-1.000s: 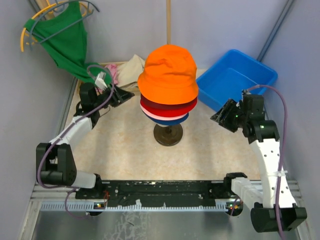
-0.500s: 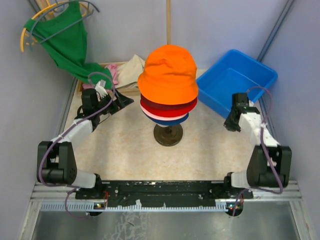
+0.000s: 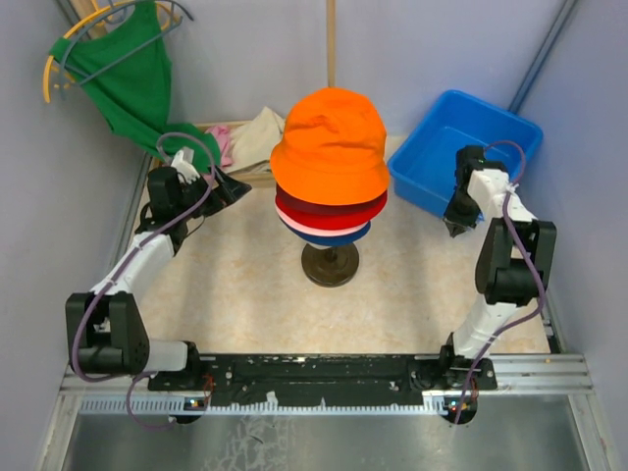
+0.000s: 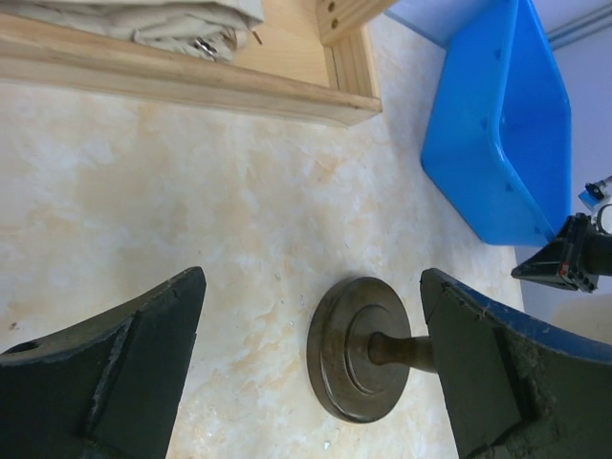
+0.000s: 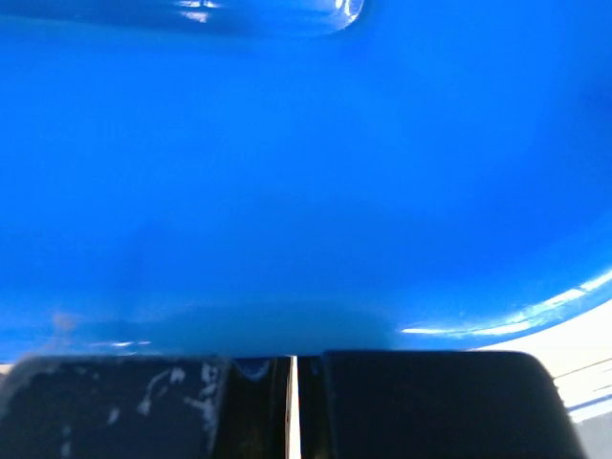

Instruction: Stack the hats

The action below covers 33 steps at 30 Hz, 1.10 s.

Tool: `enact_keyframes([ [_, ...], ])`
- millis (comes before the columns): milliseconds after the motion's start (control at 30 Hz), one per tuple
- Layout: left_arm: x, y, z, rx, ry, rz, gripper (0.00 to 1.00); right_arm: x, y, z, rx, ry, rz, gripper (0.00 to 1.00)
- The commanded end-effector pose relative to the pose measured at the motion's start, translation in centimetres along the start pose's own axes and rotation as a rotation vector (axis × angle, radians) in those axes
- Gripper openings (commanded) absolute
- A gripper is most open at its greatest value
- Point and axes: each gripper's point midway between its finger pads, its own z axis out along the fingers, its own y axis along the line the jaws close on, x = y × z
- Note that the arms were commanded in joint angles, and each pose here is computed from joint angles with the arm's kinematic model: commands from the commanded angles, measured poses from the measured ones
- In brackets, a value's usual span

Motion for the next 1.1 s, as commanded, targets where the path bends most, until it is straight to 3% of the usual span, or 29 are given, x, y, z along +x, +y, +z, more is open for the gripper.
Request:
enact_keyframes([
  [0, -2.2, -0.1, -0.9, -0.035, -0.08, 0.03, 0.99, -13.3, 1.8, 2.4, -0.034, -0.355, 0.083, 0.0],
  [300, -2.1, 0.8, -2.2, -0.098, -0.092, 0.037, 0.99, -16.0, 1.2, 4.5, -0.058, -0.318, 0.125, 0.0],
  [467, -1.4, 1.1, -2.5, -0.1, -0.099, 0.012, 0.99, -15.0, 2.3, 0.2, -0.156, -0.38, 0.119, 0.0],
  [733, -1.0, 1.2, -1.7, -0.077, -0.064, 0.014, 0.99, -12.3, -0.6, -8.4, -0.218, -0.564, 0.198, 0.0],
  [900, -0.3, 1.7, -1.0, -0.066, -0.041, 0.013, 0.99, -13.1, -3.1, -12.4, -0.2, -0.717, 0.276, 0.0],
  [1067, 0.1, 2.0, -0.4, -0.054, -0.028, 0.007, 0.99, -14.3, -7.1, -13.8, -0.042, -0.775, 0.322, 0.0],
])
